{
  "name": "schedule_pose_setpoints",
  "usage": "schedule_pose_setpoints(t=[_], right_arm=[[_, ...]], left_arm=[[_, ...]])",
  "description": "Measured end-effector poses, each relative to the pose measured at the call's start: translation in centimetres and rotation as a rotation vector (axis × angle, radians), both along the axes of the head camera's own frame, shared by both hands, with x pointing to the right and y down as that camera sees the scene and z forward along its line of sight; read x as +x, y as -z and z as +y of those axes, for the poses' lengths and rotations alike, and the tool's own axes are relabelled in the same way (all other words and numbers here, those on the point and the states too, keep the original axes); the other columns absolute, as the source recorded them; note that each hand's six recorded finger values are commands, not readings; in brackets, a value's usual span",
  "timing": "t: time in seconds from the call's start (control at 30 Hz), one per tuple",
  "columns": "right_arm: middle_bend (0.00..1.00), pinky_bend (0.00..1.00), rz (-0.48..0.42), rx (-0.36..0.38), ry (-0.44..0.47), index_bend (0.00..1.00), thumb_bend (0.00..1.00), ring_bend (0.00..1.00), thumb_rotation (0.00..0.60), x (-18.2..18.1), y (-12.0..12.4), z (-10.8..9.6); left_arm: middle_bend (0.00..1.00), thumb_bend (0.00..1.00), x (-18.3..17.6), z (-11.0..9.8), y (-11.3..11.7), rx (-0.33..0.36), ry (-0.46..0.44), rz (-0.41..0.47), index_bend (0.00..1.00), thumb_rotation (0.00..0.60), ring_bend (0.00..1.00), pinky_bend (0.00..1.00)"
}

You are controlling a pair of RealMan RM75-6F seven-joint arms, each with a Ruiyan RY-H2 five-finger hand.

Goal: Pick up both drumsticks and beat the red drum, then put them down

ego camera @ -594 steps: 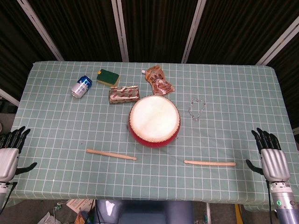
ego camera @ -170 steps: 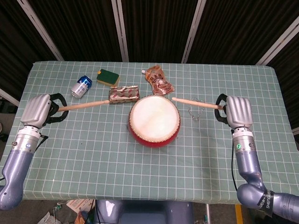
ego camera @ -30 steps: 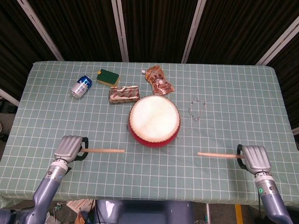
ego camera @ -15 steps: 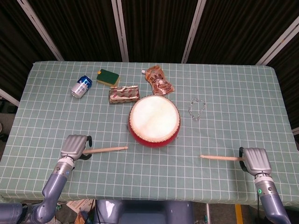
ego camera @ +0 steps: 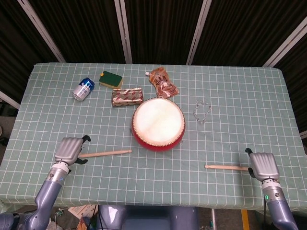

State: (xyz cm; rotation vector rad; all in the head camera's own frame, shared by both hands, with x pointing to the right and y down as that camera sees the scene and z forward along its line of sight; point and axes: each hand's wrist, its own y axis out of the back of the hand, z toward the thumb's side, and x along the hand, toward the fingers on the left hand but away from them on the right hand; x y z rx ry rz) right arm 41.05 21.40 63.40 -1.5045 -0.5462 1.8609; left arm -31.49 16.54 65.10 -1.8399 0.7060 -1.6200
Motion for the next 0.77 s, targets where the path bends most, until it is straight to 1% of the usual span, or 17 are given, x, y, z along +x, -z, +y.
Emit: schedule_pose_setpoints(t=[0.03,0.07,0.1,0.17,0.2,0.23,0.27,0.3,0.33,0.37,0.4,0.43,0.47,0.67,0.77], right_arm=[[0.84,0.82,0.001,0.007,0.0,0.19,0.36,0.9,0.6,0.0,0.2,-0.1],[0.75,0.74,0.001,0.015,0.0,0.17,0.36,0.82,0.6,0.0,0.3,-0.2],[0.67,0.68,-0.001,0.025,-0.001,0.15,0.36,0.75,0.6,0.0,0.5,-0.3],[0.5,0.52,-0.016,0.053,-0.006,0.09,0.36,0.56,0.6,0.0,1.0,-0.5],[0.41,0.44,-0.027,0.067,-0.011,0.05,0.35,0.45,0.6,-0.1,1.3,-0.6],[0.34,0.39,-0.044,0.086,-0.019,0.03,0.34,0.37,0.6,-0.1,1.7,-0.8],[0.24,0.32,-0.06,0.102,-0.025,0.01,0.32,0.26,0.6,-0.2,2.0,-0.9],[0.14,0.24,-0.076,0.119,-0.033,0.0,0.29,0.16,0.6,-0.2,2.4,-1.0],[0.08,0.19,-0.1,0.142,-0.044,0.0,0.27,0.09,0.6,-0.2,2.9,-1.0],[0.03,0.15,-0.118,0.159,-0.052,0.0,0.25,0.04,0.6,-0.2,3.3,-1.1],[0.01,0.12,-0.135,0.178,-0.059,0.0,0.23,0.02,0.6,-0.1,3.8,-1.1],[0.0,0.08,-0.155,0.205,-0.068,0.0,0.22,0.0,0.6,0.0,4.4,-1.1],[0.0,0.05,-0.167,0.225,-0.074,0.0,0.21,0.0,0.6,0.2,4.9,-1.0],[0.0,0.02,-0.215,0.347,-0.075,0.0,0.21,0.0,0.6,1.5,7.6,-0.1],[0.0,0.02,-0.247,0.413,-0.061,0.0,0.21,0.0,0.6,1.9,8.6,0.3]], left_arm=[[0.72,0.06,-0.3,0.0,0.3,0.01,0.003,0.003,0.14,0.6,0.79,0.87],[0.6,0.06,-0.6,-0.1,0.7,0.021,0.006,0.008,0.1,0.6,0.69,0.78],[0.52,0.06,-1.0,-0.1,1.2,0.037,0.012,0.014,0.08,0.6,0.63,0.72],[0.32,0.06,-1.8,-0.1,2.1,0.061,0.018,0.025,0.03,0.6,0.46,0.57],[0.27,0.06,-2.3,0.0,2.8,0.078,0.022,0.032,0.02,0.6,0.4,0.53],[0.19,0.04,-2.8,0.1,3.3,0.091,0.026,0.038,0.01,0.6,0.32,0.48],[0.11,0.03,-3.6,0.2,4.0,0.109,0.031,0.046,0.0,0.6,0.23,0.42],[0.07,0.01,-4.2,0.4,4.5,0.122,0.035,0.051,0.0,0.6,0.17,0.37],[0.02,0.0,-4.8,0.7,5.0,0.135,0.04,0.055,0.0,0.6,0.1,0.3],[0.0,0.0,-5.5,1.0,5.6,0.148,0.044,0.058,0.0,0.6,0.05,0.21],[0.0,0.0,-6.5,1.5,6.3,0.166,0.052,0.059,0.0,0.6,0.02,0.15],[0.0,0.0,-7.4,1.9,6.8,0.18,0.057,0.055,0.0,0.6,0.0,0.1],[0.0,0.0,-8.6,2.5,7.4,0.198,0.061,0.042,0.0,0.6,0.0,0.07],[0.0,0.0,-13.8,5.0,9.8,0.295,0.074,-0.032,0.0,0.6,0.0,0.05],[0.0,0.0,-15.3,5.9,10.3,0.308,0.101,-0.037,0.0,0.6,0.0,0.05]])
